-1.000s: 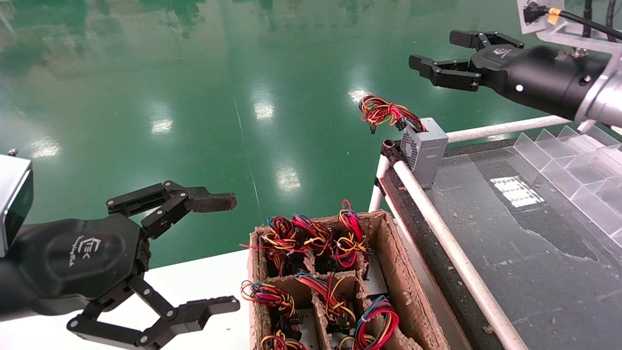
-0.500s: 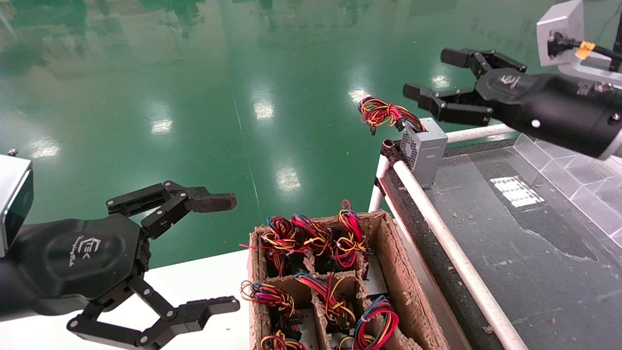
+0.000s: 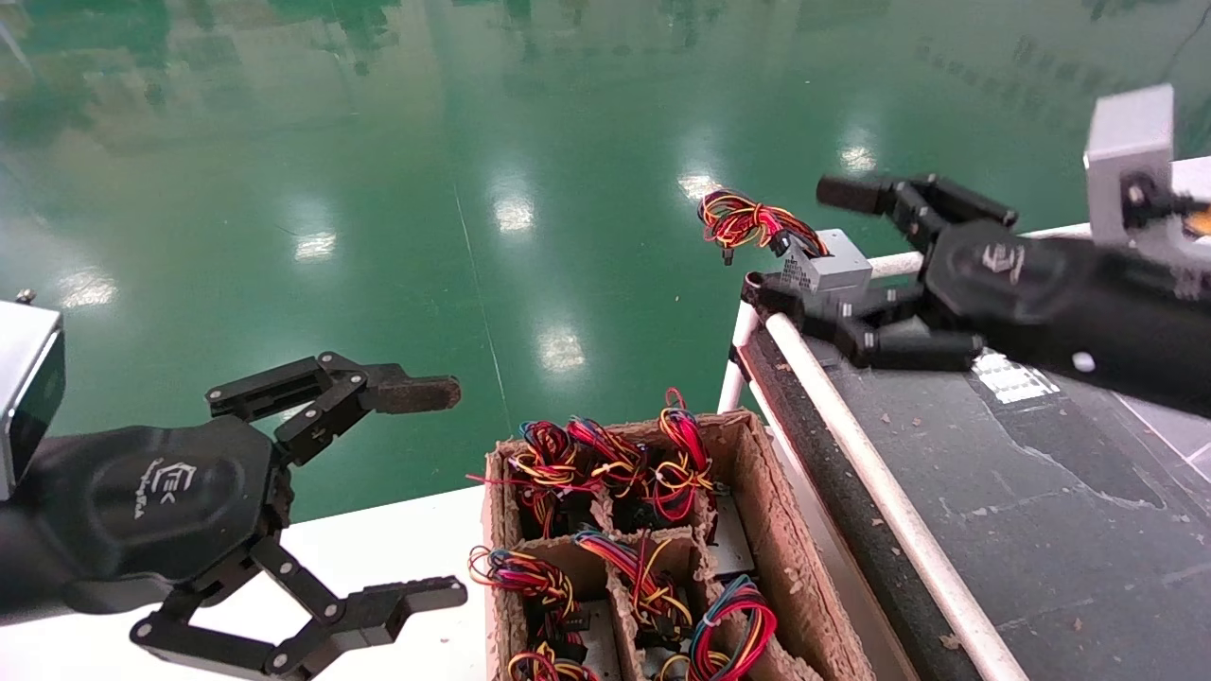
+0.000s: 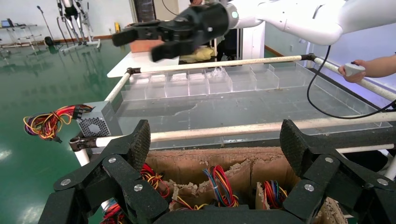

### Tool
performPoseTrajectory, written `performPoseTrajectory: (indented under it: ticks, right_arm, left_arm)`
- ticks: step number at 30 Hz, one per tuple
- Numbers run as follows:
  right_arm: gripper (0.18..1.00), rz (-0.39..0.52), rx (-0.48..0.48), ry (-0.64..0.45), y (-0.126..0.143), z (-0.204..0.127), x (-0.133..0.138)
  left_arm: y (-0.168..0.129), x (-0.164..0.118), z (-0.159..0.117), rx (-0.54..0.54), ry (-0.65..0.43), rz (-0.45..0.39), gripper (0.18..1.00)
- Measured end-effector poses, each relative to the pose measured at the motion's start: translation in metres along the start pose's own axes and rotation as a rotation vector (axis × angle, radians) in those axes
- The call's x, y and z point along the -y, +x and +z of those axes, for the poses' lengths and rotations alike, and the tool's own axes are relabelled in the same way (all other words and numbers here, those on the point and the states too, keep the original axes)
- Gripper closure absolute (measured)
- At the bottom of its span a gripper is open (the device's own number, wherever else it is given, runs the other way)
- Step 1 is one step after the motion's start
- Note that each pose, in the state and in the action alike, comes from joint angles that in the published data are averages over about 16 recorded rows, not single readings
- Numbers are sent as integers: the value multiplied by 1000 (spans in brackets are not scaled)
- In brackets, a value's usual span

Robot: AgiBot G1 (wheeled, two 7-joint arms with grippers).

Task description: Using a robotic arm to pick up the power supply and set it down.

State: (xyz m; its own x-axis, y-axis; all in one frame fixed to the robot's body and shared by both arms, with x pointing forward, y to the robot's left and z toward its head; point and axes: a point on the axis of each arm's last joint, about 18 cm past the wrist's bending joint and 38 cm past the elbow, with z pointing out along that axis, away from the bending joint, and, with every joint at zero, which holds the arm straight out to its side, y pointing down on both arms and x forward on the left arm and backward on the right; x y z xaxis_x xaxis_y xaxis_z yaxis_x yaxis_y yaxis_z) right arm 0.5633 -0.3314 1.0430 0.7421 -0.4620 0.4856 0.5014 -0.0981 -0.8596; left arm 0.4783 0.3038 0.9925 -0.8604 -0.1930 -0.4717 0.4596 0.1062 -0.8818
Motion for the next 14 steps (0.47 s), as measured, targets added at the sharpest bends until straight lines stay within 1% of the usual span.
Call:
performPoseTrajectory:
  ticks: [7,14]
  right_arm:
    - [178,9,120,-5,-41,-9,1]
    - [178,16,185,-11,-63,-13,2]
  left_arm:
    - [0,0,0,0,0,0,184]
    - [0,0,0,0,0,0,184]
